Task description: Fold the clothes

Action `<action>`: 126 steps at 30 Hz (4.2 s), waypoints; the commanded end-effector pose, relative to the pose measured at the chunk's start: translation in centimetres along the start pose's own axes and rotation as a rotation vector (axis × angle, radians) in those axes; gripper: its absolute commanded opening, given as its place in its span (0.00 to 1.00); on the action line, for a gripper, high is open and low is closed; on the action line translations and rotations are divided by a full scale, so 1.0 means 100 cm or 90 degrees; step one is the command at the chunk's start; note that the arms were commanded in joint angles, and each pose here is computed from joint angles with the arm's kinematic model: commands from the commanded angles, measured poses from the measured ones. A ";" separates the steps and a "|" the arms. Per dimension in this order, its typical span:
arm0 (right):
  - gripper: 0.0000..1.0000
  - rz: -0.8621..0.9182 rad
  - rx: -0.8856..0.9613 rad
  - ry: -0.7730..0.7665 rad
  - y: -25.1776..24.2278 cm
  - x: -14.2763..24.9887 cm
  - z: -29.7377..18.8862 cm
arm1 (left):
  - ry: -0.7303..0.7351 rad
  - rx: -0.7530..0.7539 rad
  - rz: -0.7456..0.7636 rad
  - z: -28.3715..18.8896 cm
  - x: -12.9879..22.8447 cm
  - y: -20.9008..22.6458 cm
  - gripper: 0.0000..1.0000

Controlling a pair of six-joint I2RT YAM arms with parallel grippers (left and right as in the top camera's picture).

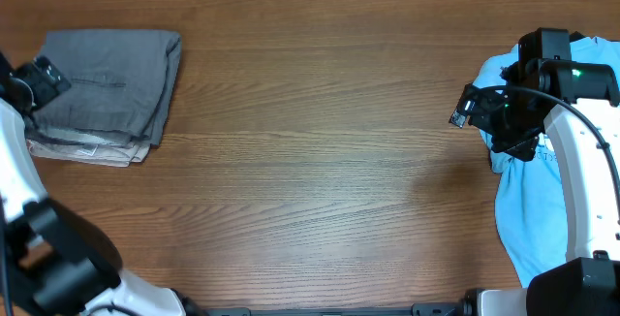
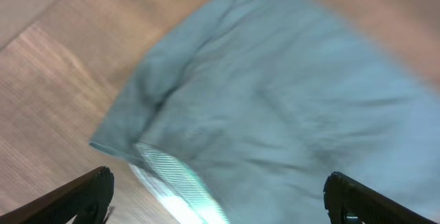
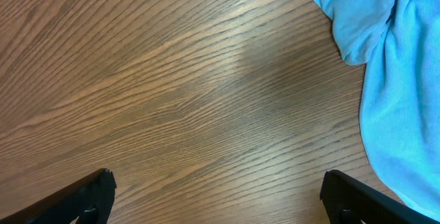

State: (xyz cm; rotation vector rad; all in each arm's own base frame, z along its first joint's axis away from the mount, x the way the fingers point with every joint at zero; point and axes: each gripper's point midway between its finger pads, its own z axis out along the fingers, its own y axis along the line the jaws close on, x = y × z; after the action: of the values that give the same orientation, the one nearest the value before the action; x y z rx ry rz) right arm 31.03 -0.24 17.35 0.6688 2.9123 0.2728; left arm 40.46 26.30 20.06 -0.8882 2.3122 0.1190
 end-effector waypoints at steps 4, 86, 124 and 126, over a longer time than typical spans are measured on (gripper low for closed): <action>1.00 -0.004 -0.001 -0.014 0.001 -0.005 -0.005 | -0.072 0.174 0.030 -0.102 -0.008 -0.092 1.00; 1.00 -0.206 -0.318 -0.678 -0.039 0.208 -0.212 | 0.041 0.209 0.126 -0.107 0.053 -0.143 1.00; 1.00 -0.228 -0.436 -0.939 0.020 0.080 -0.068 | 0.041 0.209 0.126 -0.107 0.053 -0.143 1.00; 1.00 -0.239 -0.414 -0.917 0.019 0.079 -0.057 | 0.041 0.209 0.126 -0.107 0.053 -0.143 1.00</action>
State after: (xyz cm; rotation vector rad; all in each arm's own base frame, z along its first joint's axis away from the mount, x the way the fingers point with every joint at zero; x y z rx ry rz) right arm 23.59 4.20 23.55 0.0749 1.3502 0.4483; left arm 40.54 9.31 27.31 -0.5301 2.3788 -0.1973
